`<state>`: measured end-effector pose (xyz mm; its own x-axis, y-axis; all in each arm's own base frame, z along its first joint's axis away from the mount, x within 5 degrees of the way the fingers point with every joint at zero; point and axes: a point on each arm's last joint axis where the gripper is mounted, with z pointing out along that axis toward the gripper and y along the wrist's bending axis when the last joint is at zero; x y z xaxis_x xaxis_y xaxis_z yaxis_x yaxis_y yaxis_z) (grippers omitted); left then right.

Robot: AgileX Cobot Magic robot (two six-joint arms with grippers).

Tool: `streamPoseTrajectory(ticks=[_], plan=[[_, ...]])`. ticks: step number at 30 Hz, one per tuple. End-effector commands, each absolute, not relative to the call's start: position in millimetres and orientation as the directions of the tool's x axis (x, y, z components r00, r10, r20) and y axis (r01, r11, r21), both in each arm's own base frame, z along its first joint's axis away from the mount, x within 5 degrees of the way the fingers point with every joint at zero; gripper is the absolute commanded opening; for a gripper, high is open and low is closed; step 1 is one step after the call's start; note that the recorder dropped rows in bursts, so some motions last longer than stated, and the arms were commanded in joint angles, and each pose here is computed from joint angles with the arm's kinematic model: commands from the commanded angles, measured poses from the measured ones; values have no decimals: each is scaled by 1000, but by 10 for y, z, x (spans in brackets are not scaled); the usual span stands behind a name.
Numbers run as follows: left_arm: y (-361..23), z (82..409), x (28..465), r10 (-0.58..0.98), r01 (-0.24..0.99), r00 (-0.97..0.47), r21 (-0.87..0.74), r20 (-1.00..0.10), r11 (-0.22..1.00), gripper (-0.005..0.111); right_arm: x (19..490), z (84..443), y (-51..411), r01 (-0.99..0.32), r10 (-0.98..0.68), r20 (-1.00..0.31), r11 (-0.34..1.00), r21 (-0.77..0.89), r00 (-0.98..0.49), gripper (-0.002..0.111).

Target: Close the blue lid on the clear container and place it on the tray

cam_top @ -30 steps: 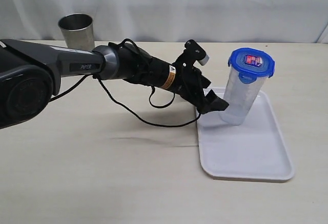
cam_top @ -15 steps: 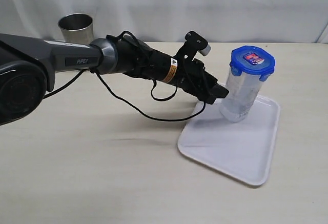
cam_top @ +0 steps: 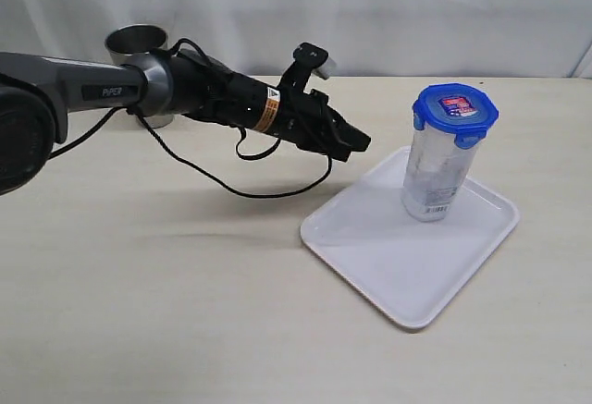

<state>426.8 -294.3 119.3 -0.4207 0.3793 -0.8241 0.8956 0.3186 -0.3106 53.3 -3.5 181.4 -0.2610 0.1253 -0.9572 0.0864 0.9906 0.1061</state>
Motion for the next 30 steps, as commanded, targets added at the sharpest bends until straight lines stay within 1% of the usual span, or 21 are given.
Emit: streamPoseTrajectory(ticks=[1,2,4,7,9,11,13,15,17,18,21,23,25,28,29,30], plan=[[-2918,1543,4350,339,882,-377,-223,-862,415,0,532,1814,-36,87,127,-959,990,108,-254,5],[-2902,1615,4370,332,875,-366,-200,-870,441,0,532,1814,-36,87,127,-959,990,108,-254,5],[-2831,1936,4409,305,830,-316,-107,-899,547,0,532,1814,-36,87,127,-959,990,108,-254,5],[-2725,2110,4381,307,770,-289,-30,-907,637,0,532,1814,-36,87,127,-959,990,108,-254,5],[-2523,2196,4313,339,675,-281,66,-898,735,0,532,1814,-36,87,127,-959,990,108,-254,5],[-2246,2187,4244,389,509,-301,198,-871,837,0,532,1814,-36,87,127,-959,990,108,-254,5],[-2045,2151,4168,448,402,-318,310,-835,862,0,532,1814,-36,87,127,-959,990,108,-254,5],[-1884,2105,4103,501,316,-341,405,-796,858,0,532,1814,-36,87,127,-959,990,108,-254,5],[-1761,2035,4033,567,273,-363,498,-739,823,0,532,1814,-36,87,127,-959,990,108,-254,5],[-1714,1992,3991,614,279,-367,547,-698,789,0,532,1814,-36,87,127,-959,990,108,-254,5],[-1645,1828,3888,738,355,-365,648,-567,674,0,532,1814,-36,87,127,-959,990,108,-254,5],[-1645,1701,3809,769,435,-373,634,-518,639,0,532,1814,-36,87,127,-959,990,108,-254,5],[-1675,1551,3701,803,546,-351,592,-481,593,0,532,1814,-36,87,127,-959,990,108,-254,5],[-1720,1392,3556,824,657,-309,521,-474,545,0,532,1814,-36,87,127,-959,990,108,-254,5],[-1729,1363,3527,817,671,-313,496,-485,551,0,532,1814,-36,87,127,-959,990,108,-254,5],[-1755,1365,3503,777,672,-344,440,-528,596,0,532,1814,-36,87,127,-959,990,108,-254,5]])
